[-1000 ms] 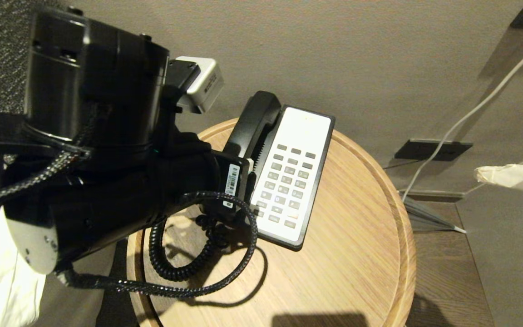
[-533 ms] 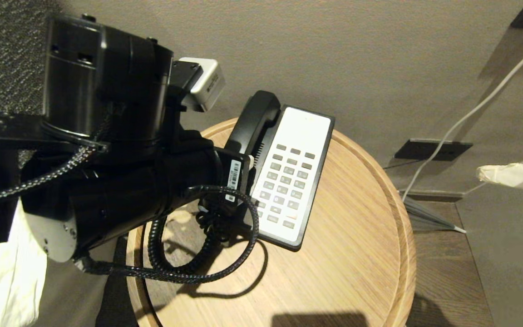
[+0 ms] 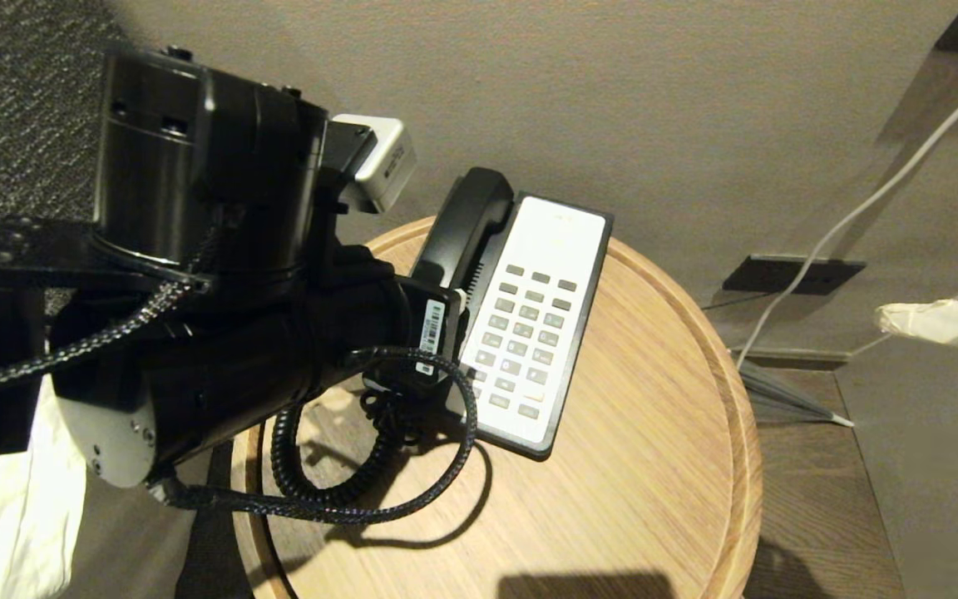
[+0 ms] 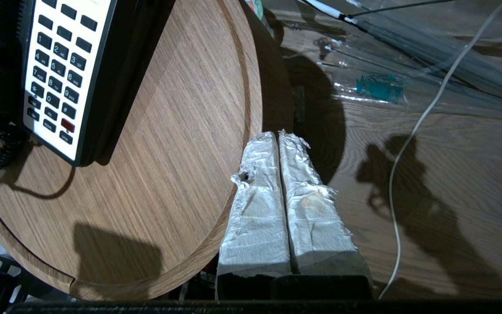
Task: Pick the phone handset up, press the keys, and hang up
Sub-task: Put the handset back
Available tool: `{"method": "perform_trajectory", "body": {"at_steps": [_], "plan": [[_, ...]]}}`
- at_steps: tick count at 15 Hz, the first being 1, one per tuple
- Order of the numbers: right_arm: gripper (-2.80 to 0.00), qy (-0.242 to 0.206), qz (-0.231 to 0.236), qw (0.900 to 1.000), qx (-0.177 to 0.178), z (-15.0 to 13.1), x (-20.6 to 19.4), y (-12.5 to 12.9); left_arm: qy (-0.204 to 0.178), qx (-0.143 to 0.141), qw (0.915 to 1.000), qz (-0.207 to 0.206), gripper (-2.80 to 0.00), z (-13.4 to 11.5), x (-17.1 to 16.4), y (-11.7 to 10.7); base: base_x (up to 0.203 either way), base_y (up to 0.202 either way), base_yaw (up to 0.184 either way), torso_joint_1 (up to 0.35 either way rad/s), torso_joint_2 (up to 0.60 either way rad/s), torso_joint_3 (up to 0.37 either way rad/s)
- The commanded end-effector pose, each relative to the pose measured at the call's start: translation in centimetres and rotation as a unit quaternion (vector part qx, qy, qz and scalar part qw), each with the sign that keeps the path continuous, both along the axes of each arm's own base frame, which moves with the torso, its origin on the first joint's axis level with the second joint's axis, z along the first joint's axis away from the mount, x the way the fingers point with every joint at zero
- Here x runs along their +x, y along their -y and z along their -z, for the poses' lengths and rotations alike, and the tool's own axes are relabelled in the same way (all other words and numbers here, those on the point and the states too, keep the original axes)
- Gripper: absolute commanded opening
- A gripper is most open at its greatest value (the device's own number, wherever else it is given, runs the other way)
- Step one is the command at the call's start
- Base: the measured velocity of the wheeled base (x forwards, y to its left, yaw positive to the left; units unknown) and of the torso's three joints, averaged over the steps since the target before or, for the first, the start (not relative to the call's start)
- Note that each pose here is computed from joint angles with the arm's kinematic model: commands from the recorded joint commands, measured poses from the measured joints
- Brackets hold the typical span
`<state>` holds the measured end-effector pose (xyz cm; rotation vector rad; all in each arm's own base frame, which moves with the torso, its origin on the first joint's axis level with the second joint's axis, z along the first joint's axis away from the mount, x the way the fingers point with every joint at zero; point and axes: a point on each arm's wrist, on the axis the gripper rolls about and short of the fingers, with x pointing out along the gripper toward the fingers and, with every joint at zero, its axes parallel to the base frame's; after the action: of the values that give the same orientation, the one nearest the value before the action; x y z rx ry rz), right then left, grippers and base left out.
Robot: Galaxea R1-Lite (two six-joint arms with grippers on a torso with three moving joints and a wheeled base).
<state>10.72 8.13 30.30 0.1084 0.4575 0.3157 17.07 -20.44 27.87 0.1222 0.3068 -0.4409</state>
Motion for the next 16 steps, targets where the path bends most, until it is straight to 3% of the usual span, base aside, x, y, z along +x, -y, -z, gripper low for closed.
{"method": "perform_trajectory", "body": {"at_steps": [1, 11, 12, 16], "plan": [[-2.8, -0.002, 0.001, 1.0, -0.001, 0.08, -0.04, 0.03, -0.004, 0.004, 1.0, -0.002, -2.8, 0.26, 0.07, 0.07, 0.0, 0.0, 0.0, 0.0, 0.0, 0.0], [-2.8, -0.002, 0.0, 1.0, -0.001, 0.11, -0.05, 0.01, -0.011, 0.009, 0.9999, 0.006, -2.8, 0.65, -0.14, -0.15, 0.0, 0.0, 0.0, 0.0, 0.0, 0.0], [-2.8, -0.002, 0.0, 1.0, -0.001, 0.11, -0.05, 0.01, -0.01, 0.007, 0.9999, 0.007, 0.0, 0.6, -0.14, -0.14, 0.0, 0.0, 0.0, 0.0, 0.0, 0.0], [-2.8, -0.002, 0.0, 1.0, -0.001, 0.11, -0.06, -0.01, -0.008, 0.004, 0.9999, 0.006, 0.0, 0.43, -0.07, -0.11, 0.0, 0.0, 0.0, 0.0, 0.0, 0.0]]}}
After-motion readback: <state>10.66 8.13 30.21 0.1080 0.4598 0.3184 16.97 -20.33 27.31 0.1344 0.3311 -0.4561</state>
